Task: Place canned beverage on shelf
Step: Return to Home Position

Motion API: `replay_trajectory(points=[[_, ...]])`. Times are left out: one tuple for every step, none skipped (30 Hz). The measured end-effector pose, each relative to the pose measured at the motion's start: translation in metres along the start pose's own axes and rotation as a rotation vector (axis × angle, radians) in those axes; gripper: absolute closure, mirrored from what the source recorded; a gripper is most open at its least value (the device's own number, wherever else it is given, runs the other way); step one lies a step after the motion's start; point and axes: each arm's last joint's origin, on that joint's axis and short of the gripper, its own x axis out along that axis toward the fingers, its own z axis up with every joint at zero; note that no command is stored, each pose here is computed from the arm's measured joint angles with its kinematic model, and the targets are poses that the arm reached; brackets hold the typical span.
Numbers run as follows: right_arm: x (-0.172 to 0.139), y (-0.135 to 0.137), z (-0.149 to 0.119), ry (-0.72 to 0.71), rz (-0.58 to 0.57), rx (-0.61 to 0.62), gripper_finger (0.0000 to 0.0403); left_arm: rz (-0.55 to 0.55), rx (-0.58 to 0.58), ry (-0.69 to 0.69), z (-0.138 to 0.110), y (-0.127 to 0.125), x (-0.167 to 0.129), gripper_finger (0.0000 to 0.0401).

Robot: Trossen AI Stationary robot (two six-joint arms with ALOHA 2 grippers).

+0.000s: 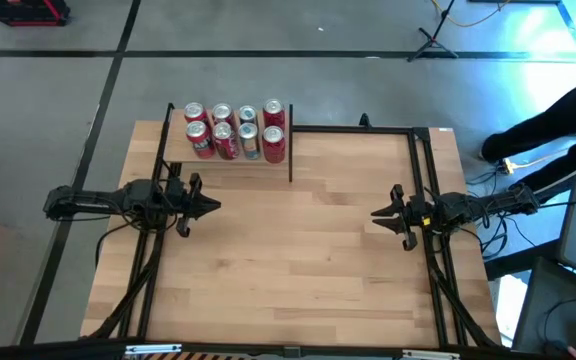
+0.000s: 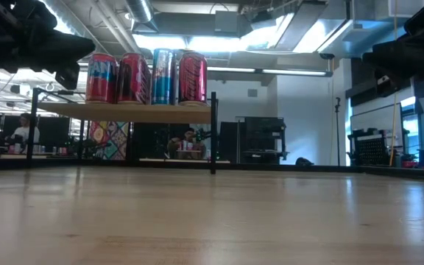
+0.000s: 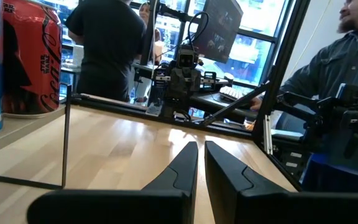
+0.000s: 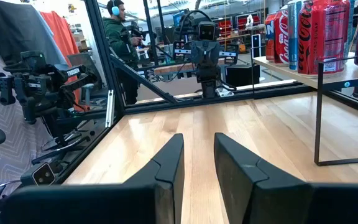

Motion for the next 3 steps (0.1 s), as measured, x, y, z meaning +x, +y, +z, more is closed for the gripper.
replay_trajectory(points=[[0.0, 0.0, 0.0, 0.0, 0.0, 0.0, 0.0326, 0.0, 0.0, 0.0, 0.0, 0.0, 0.0, 0.0377], [0.0, 0.0, 0.0, 0.0, 0.0, 0.0, 0.0326, 0.0, 0.0, 0.0, 0.0, 0.0, 0.0, 0.0377], [0.0, 0.0, 0.0, 0.0, 0.0, 0.0, 0.0326, 0.0, 0.0, 0.0, 0.0, 0.0, 0.0, 0.0377]])
